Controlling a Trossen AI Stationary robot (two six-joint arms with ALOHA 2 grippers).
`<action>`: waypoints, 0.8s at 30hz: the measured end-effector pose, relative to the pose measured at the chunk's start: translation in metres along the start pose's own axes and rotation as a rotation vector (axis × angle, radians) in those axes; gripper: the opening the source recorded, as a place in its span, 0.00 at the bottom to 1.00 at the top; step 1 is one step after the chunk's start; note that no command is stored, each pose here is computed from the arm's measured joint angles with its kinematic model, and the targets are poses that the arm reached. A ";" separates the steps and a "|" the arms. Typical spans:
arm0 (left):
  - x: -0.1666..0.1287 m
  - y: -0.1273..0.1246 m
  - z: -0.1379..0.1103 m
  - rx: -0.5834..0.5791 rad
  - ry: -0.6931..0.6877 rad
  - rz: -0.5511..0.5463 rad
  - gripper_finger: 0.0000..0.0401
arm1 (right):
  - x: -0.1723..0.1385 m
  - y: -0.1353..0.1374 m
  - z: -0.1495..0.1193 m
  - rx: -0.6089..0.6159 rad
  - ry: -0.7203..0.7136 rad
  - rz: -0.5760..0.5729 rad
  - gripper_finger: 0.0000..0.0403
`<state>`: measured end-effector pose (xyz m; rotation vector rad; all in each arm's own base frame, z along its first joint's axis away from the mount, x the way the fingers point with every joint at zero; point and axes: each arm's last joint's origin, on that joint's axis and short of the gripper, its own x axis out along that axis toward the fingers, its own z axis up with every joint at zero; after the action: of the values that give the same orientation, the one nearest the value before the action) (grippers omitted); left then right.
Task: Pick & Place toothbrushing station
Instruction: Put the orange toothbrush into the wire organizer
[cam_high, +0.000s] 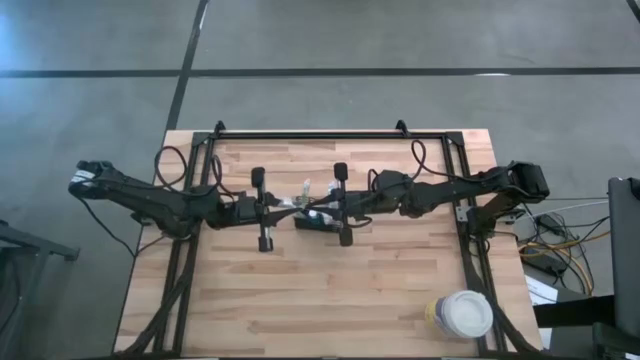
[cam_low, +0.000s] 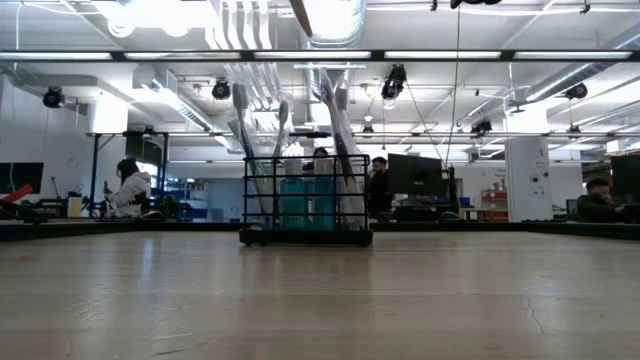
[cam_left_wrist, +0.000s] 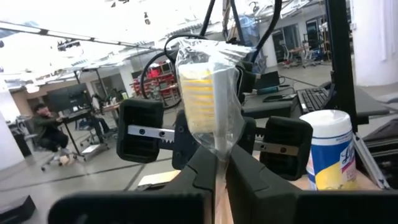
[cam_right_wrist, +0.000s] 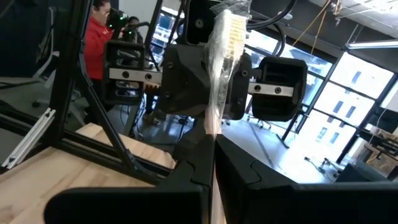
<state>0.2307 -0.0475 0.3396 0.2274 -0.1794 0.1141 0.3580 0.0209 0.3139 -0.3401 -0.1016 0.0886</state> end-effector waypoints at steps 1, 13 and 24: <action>0.000 0.000 0.000 0.008 0.001 -0.001 0.04 | 0.000 0.000 0.000 0.000 0.000 0.000 0.02; -0.016 0.010 0.016 0.055 -0.024 0.002 0.04 | -0.018 -0.005 0.018 0.060 0.044 0.015 0.05; -0.043 0.018 0.012 -0.004 0.116 -0.034 0.04 | -0.072 -0.014 0.051 0.135 0.125 0.035 0.19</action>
<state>0.1847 -0.0367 0.3465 0.2187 -0.0603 0.0933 0.2822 0.0167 0.3605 -0.2122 0.0337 0.1081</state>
